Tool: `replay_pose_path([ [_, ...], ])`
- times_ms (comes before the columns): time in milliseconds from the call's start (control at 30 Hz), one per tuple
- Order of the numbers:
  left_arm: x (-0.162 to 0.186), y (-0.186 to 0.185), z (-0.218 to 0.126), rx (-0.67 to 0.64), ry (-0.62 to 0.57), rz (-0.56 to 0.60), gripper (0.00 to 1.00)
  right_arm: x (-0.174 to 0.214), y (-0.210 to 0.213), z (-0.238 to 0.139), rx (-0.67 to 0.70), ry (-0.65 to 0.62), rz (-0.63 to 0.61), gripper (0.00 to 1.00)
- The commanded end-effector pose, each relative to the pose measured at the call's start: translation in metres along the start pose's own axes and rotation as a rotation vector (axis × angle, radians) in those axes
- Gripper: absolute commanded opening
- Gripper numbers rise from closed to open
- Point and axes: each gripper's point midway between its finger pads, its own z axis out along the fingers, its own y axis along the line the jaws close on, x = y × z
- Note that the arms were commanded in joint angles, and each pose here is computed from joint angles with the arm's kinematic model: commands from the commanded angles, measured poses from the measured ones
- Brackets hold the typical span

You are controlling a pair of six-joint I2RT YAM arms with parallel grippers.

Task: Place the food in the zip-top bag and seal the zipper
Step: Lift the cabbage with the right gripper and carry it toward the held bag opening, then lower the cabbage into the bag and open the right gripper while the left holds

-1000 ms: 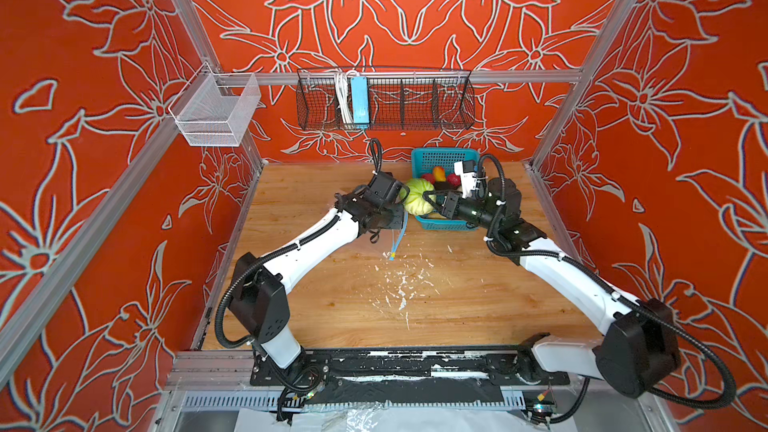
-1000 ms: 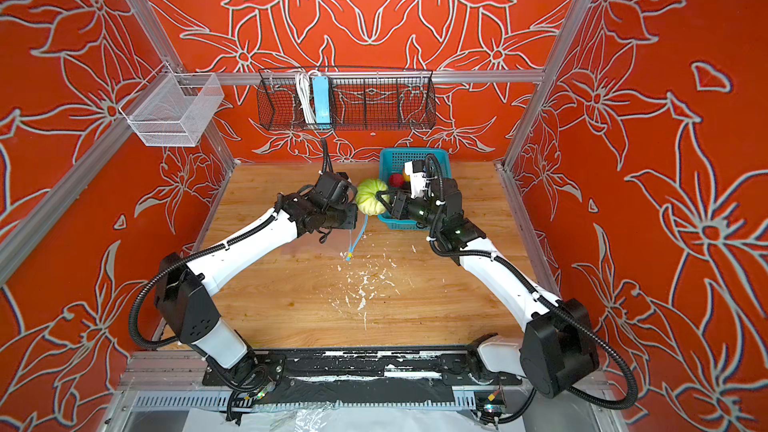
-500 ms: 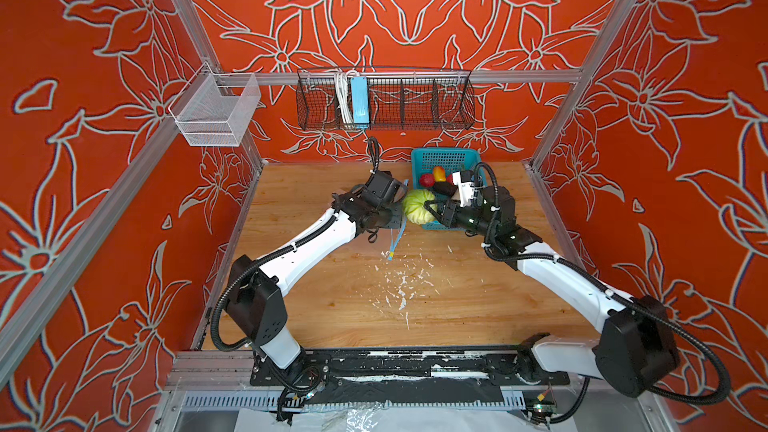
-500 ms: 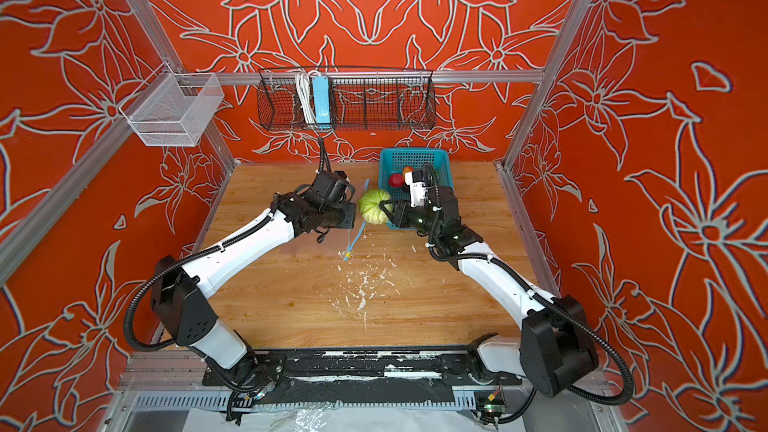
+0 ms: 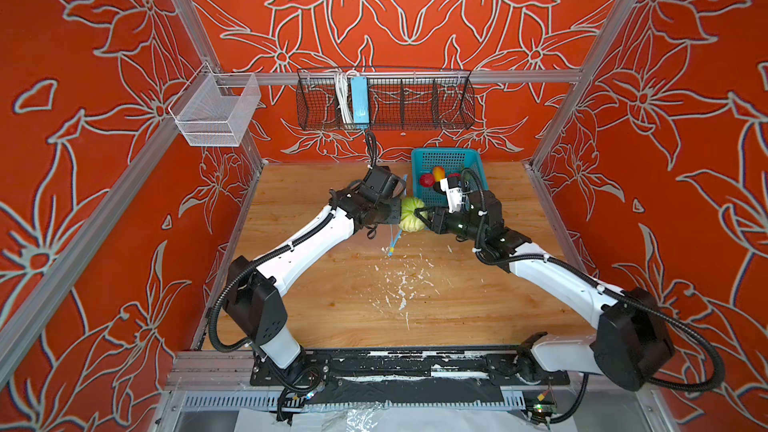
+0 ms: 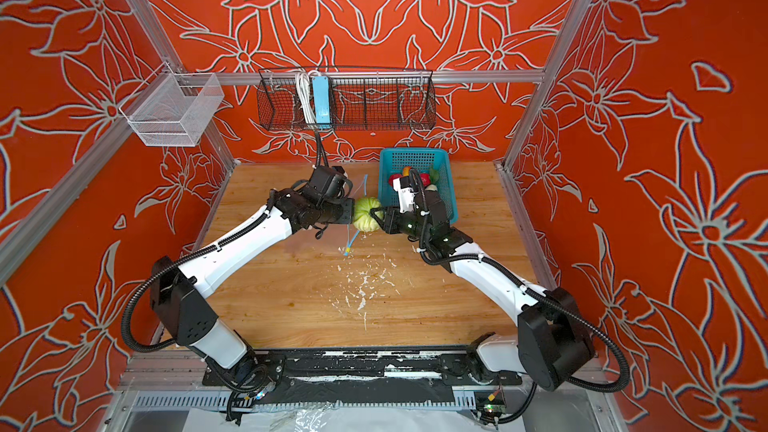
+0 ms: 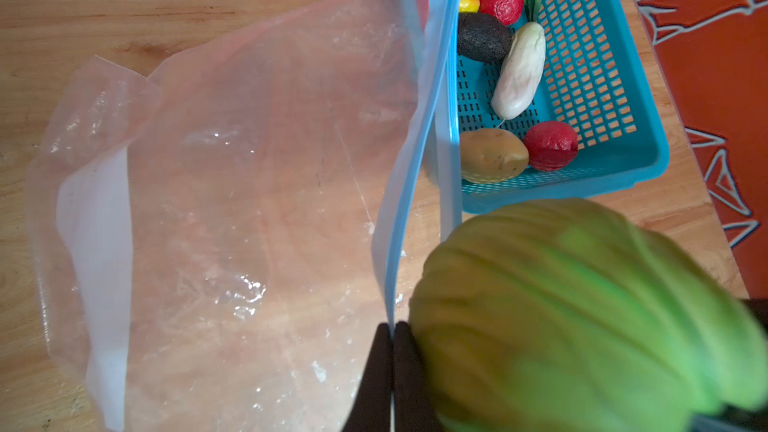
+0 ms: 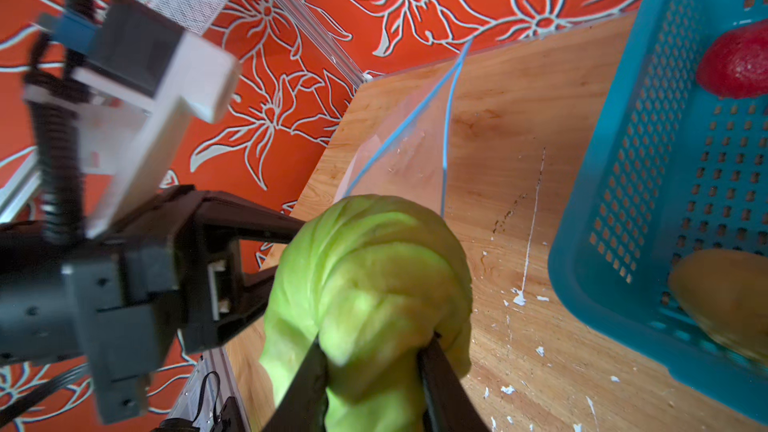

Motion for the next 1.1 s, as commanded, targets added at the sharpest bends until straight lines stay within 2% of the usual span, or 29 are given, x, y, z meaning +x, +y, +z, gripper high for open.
replay_pose_path([
  [0, -0.015, -0.003, -0.015, 0.009, -0.034, 0.007, 0.0, -0.004, -0.002, 0.005, 0.023, -0.011, -0.003, 0.0],
  [267, -0.018, -0.011, -0.025, 0.059, -0.04, -0.006, 0.0, -0.005, -0.018, 0.008, 0.109, -0.027, 0.016, 0.0],
  [433, -0.013, -0.016, -0.022, 0.084, -0.01, -0.026, 0.0, -0.015, 0.0, 0.01, 0.064, -0.045, 0.002, 0.0],
  [733, -0.014, -0.022, -0.024, 0.118, -0.003, -0.043, 0.0, -0.01, 0.028, 0.03, 0.047, -0.002, -0.08, 0.0],
  [867, -0.016, -0.026, -0.028, 0.126, 0.011, -0.046, 0.0, -0.003, 0.031, 0.043, 0.026, 0.029, -0.078, 0.0],
  [1067, -0.021, -0.03, -0.041, 0.157, -0.006, -0.059, 0.0, 0.005, 0.02, 0.054, 0.081, 0.078, -0.113, 0.0],
])
